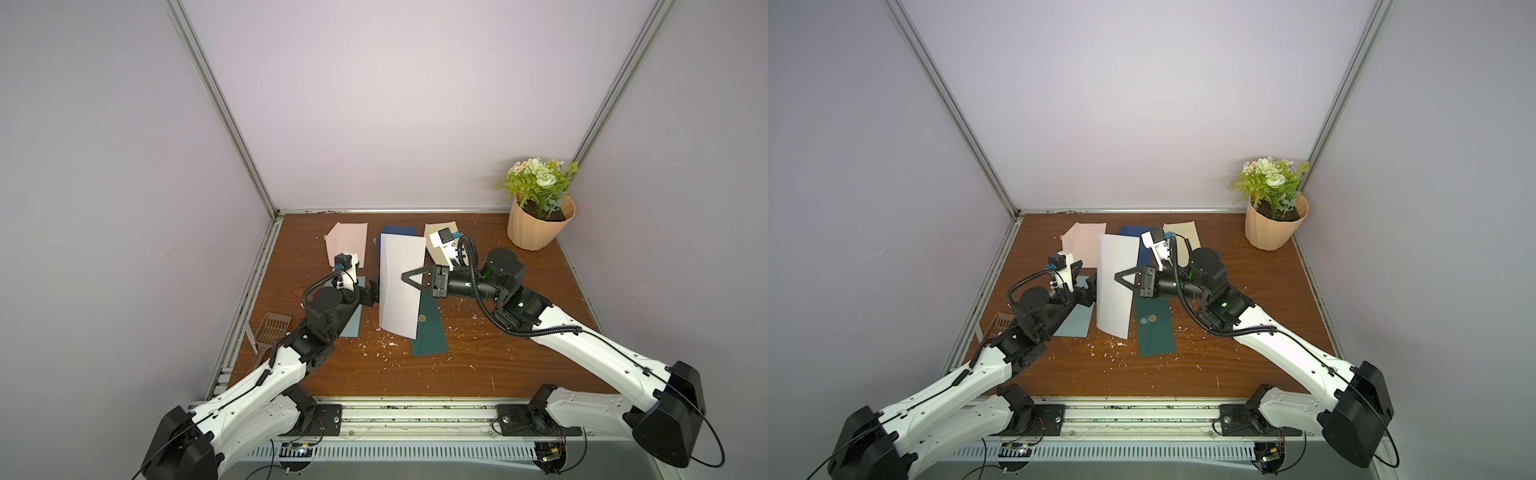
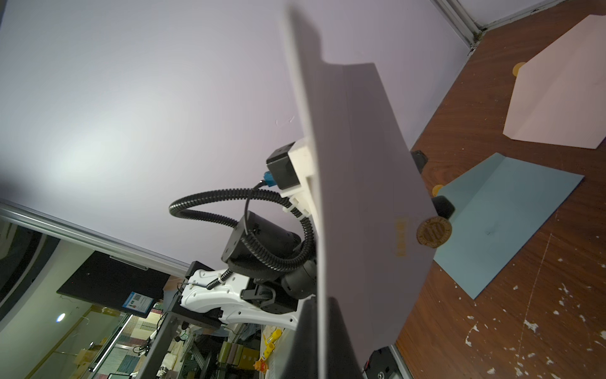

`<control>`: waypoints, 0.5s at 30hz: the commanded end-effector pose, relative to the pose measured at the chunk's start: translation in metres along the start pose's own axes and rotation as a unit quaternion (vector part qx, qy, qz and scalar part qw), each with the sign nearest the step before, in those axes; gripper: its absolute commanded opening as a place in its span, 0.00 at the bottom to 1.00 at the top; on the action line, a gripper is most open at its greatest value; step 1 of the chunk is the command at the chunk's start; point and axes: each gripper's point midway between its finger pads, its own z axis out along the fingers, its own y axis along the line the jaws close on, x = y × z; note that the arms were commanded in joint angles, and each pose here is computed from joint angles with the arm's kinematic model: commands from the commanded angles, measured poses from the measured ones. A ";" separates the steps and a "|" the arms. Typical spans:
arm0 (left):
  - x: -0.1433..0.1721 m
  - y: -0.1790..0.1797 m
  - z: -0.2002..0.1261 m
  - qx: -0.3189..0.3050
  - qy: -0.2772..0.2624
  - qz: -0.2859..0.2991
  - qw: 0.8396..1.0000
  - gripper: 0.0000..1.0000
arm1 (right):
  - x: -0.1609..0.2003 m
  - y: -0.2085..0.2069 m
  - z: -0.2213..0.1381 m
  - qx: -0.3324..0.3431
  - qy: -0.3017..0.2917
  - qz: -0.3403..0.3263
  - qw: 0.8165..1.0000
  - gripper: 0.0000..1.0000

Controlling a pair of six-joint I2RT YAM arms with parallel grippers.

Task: Open the envelope
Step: Open the envelope flap on the envelope.

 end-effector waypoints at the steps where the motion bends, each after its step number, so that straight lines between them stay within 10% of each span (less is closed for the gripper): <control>1: -0.018 0.009 -0.010 -0.022 -0.026 -0.012 0.999 0.82 | -0.013 0.005 -0.006 0.014 -0.018 -0.029 0.999 0.00; 15: -0.016 0.029 -0.035 -0.066 -0.020 -0.026 0.997 0.84 | -0.018 -0.025 -0.010 0.049 -0.020 -0.020 0.998 0.00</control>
